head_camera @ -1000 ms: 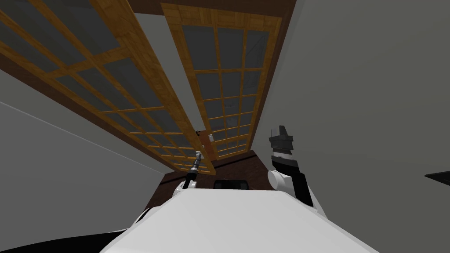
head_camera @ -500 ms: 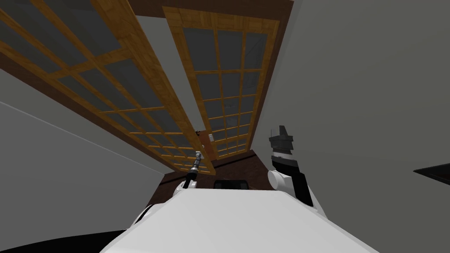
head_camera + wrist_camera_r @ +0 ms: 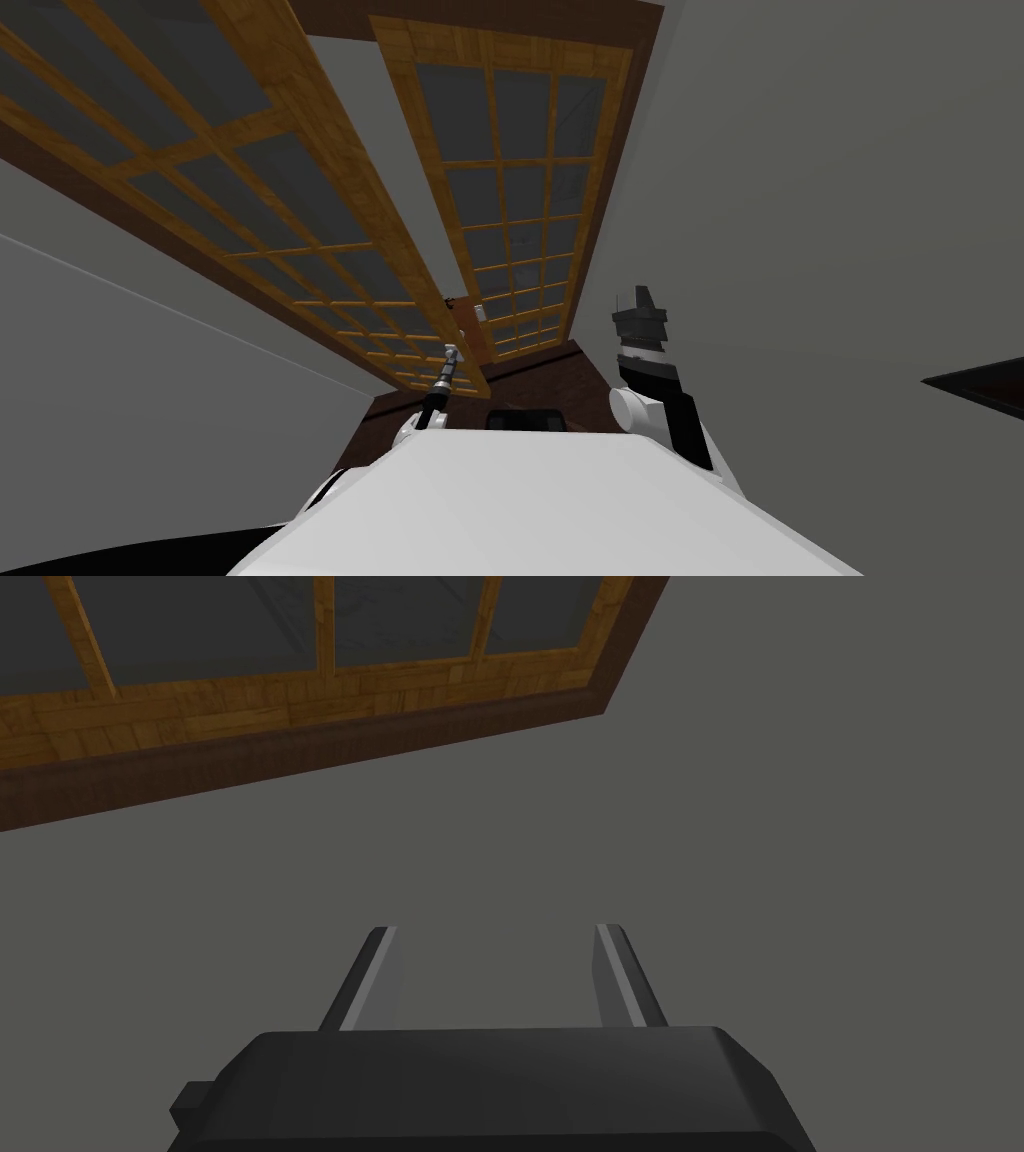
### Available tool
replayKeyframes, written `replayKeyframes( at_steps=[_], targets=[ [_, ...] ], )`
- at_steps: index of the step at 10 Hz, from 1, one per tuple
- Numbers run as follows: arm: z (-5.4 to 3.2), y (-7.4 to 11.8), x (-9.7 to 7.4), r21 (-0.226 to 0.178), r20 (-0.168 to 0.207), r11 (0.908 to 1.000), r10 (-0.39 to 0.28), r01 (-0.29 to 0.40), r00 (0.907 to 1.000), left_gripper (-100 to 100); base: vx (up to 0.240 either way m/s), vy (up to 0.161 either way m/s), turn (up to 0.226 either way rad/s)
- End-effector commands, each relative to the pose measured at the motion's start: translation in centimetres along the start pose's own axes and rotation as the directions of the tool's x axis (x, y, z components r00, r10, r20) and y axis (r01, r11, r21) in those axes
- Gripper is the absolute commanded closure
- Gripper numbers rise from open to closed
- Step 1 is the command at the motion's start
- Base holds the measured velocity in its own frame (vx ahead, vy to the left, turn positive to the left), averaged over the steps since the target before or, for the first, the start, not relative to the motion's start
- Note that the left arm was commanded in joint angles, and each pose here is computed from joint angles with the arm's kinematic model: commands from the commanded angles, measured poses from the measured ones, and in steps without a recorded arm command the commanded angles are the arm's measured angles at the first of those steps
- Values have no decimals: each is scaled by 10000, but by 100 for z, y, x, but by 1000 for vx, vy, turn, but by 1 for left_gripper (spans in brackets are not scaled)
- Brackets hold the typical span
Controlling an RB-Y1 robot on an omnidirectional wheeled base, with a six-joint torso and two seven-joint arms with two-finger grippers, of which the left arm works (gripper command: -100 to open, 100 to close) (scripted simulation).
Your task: Pull the door open
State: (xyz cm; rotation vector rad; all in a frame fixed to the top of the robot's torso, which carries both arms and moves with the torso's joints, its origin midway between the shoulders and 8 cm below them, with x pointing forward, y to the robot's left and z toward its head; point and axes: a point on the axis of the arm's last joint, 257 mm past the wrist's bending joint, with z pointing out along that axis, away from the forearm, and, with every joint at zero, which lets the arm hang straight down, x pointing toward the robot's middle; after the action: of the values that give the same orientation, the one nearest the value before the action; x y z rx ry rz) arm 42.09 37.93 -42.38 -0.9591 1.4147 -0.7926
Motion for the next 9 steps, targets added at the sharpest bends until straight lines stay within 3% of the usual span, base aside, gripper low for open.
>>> replayKeyframes(
  at_steps=[1, 5, 6, 7, 9],
  targets=[
    [-7, 51, -147, -84, 241, 9999, 73, -71, 9997, 100, 0, 0, 0],
    [-4, 36, -139, 8, 206, 9932, -1160, 1160, 9930, 100, -20, 10, -27],
    [-4, 36, -139, 10, 206, 9923, -1242, 1242, 9920, 100, -18, 0, -30],
    [-77, 156, -115, -309, 190, 9917, -1244, 1249, 9921, 100, 0, 0, 0],
    [-108, 205, -106, -440, 183, 9912, -1245, 1252, 9920, 100, 4, 3, 15]
  ],
)
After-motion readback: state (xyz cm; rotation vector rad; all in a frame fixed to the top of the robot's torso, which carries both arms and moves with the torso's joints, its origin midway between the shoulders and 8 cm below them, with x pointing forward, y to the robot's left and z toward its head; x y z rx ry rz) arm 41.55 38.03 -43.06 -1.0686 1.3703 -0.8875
